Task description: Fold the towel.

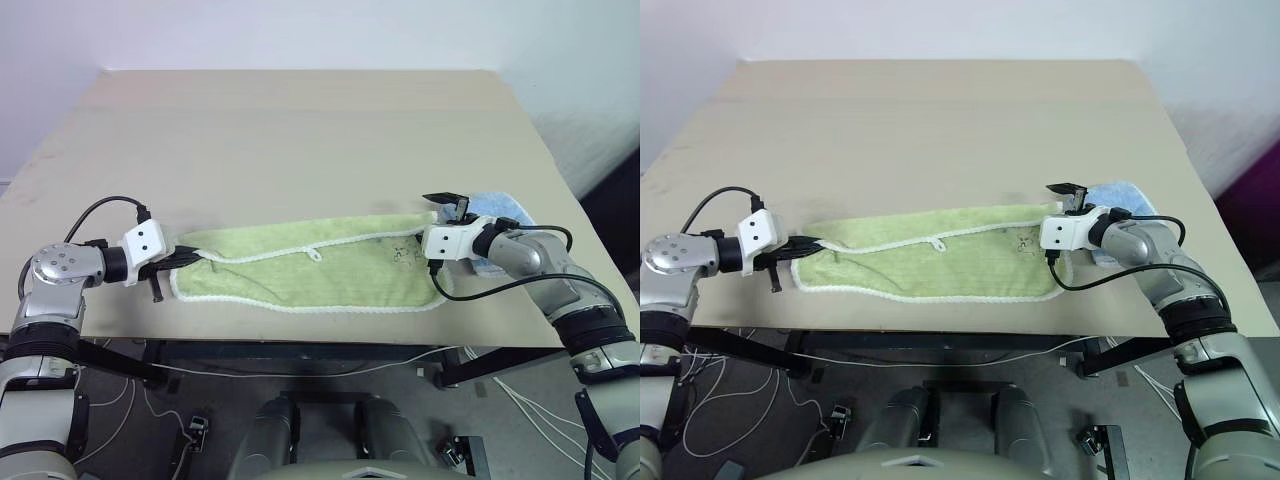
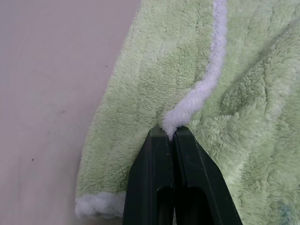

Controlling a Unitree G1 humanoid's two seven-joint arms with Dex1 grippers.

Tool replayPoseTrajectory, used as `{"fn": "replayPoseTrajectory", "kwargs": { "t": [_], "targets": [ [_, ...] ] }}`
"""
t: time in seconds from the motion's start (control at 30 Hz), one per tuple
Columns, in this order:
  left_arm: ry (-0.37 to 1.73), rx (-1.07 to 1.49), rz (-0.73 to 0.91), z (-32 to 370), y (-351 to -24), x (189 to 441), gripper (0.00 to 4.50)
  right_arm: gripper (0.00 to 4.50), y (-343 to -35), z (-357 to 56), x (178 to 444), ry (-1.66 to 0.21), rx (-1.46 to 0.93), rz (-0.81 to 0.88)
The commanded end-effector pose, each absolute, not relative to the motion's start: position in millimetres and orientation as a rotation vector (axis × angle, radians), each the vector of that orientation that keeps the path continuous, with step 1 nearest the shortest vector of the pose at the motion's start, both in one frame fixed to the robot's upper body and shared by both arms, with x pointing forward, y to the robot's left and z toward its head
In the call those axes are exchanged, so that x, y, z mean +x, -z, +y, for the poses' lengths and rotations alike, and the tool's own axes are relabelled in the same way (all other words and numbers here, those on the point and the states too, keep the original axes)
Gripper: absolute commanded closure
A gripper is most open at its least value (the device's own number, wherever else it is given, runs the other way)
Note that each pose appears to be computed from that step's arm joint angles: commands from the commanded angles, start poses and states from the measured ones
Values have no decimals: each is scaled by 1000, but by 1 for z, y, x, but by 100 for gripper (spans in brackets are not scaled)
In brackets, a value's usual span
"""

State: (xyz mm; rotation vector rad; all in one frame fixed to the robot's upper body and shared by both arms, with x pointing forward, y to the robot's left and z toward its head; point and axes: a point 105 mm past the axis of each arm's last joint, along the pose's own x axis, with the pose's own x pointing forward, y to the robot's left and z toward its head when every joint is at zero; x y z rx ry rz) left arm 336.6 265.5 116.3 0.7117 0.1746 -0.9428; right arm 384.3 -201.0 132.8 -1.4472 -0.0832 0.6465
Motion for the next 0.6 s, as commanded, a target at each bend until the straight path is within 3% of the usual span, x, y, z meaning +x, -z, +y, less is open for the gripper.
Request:
{"fn": "replayPoseTrajectory", "kwargs": {
  "t": [0.03, 0.37, 0.6],
  "targets": [
    [927, 724, 128, 264, -127, 339, 450, 93, -143, -207, 387, -624, -1495, -94],
    [930, 723, 121, 260, -128, 342, 450, 449, -144, -222, 384, -605, -1504, -46],
    [863, 666, 56, 261, -141, 352, 450, 449, -164, -222, 386, -561, -1513, -98]
  ]
}}
